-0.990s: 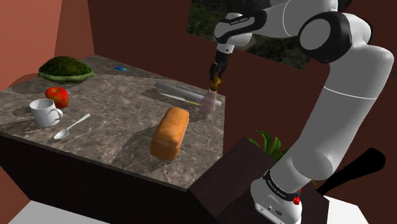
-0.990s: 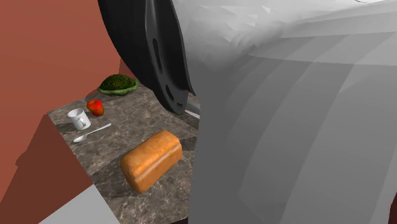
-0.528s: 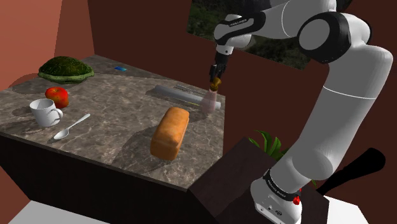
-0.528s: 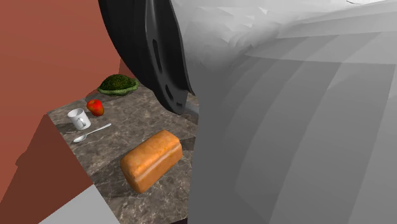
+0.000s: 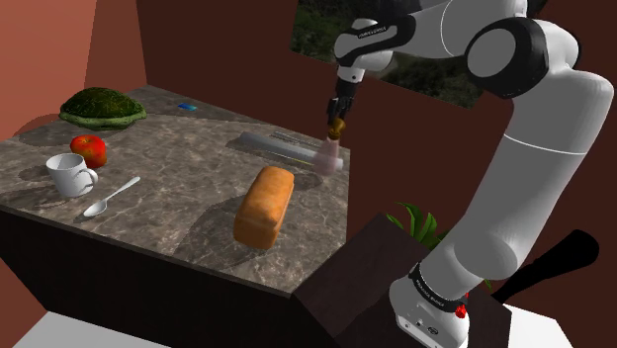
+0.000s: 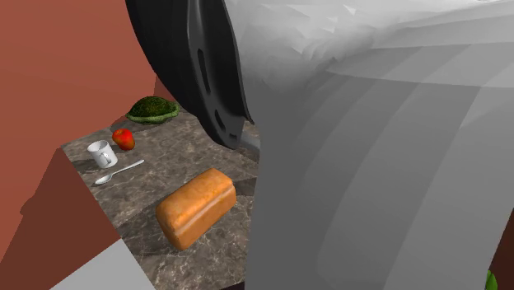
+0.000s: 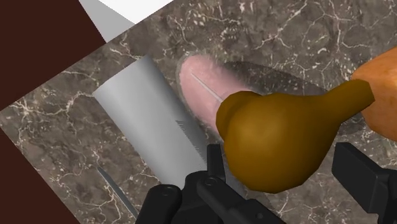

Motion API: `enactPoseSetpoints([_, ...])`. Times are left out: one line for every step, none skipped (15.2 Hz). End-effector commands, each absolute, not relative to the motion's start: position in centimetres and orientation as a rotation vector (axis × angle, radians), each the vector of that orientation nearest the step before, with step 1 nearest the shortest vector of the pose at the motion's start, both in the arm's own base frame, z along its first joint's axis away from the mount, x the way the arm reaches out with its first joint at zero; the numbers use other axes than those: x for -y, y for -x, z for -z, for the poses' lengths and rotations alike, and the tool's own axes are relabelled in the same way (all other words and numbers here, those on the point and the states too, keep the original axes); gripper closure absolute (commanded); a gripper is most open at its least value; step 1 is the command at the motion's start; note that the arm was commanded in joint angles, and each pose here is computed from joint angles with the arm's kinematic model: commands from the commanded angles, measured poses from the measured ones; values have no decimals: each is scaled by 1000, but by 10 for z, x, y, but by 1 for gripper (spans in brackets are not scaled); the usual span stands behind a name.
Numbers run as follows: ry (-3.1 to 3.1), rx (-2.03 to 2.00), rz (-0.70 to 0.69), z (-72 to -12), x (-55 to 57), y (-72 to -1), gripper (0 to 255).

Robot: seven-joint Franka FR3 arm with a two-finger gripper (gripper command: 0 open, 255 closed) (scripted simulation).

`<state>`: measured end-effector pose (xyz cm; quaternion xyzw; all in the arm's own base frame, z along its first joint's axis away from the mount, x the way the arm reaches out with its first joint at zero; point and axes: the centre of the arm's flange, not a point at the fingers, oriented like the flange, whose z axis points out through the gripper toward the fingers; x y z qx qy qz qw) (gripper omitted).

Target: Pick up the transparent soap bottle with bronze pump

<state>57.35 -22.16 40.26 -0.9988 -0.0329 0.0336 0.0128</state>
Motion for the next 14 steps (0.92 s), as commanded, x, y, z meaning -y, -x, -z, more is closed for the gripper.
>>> enactPoseSetpoints([3113, 102, -105, -413, 221, -574, 255])
enactPoseSetpoints([3113, 102, -105, -418, 221, -574, 255])
enactPoseSetpoints([3113, 102, -105, -423, 221, -574, 255])
enactPoseSetpoints([3113, 102, -105, -428, 221, -574, 255])
enactPoseSetpoints([3113, 102, -105, -434, 221, -574, 255])
enactPoseSetpoints([3113, 102, -105, -439, 221, -574, 255])
enactPoseSetpoints([3113, 102, -105, -444, 221, -574, 255])
enactPoseSetpoints([3113, 102, -105, -450, 221, -574, 255])
enactPoseSetpoints([3113, 102, -105, -455, 221, -574, 255])
enactPoseSetpoints([3113, 102, -105, -460, 221, -574, 255])
enactPoseSetpoints([3113, 102, -105, -465, 221, -574, 255])
enactPoseSetpoints([3113, 102, -105, -471, 221, -574, 255])
enactPoseSetpoints([3113, 102, -105, -471, 221, -574, 255])
enactPoseSetpoints([3113, 102, -105, -471, 221, -574, 255])
